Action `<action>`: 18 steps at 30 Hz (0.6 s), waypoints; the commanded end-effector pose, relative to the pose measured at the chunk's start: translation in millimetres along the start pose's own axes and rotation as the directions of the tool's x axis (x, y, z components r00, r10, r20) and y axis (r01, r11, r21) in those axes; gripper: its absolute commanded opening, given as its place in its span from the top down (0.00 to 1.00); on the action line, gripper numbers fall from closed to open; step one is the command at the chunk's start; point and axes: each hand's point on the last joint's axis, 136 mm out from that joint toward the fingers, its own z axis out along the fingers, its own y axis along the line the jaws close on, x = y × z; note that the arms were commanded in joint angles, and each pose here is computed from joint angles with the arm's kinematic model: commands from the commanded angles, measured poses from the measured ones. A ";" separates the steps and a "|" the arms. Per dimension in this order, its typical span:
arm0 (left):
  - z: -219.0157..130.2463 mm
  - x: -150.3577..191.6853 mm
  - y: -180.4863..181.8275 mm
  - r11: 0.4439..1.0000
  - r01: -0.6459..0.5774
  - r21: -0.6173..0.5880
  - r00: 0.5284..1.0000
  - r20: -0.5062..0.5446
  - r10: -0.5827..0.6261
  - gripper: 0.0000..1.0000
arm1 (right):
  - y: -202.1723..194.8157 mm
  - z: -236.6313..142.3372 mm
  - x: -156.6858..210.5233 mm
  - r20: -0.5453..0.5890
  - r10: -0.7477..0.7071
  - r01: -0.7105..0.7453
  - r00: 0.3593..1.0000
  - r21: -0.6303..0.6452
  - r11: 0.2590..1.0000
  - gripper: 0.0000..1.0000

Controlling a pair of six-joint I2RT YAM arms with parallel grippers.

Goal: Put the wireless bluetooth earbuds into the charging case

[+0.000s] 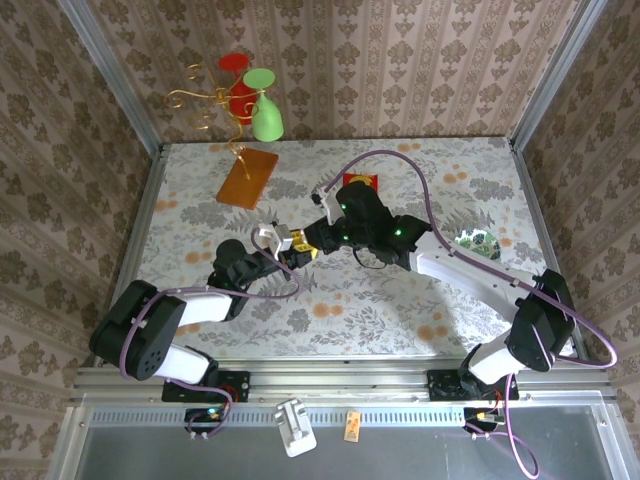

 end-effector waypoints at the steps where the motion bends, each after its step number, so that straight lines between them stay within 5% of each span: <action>1: 1.4 -25.2 -1.5 0.999 -0.038 0.012 0.997 0.068 0.038 0.91 | 8.9 -1.7 -13.4 0.035 -0.030 0.031 0.999 -0.027 0.999 0.78; 18: 2.7 -34.5 0.1 0.999 -0.035 0.007 0.996 0.088 0.034 0.91 | 10.1 -5.5 -4.7 0.030 -0.034 0.036 0.999 -0.042 0.998 0.74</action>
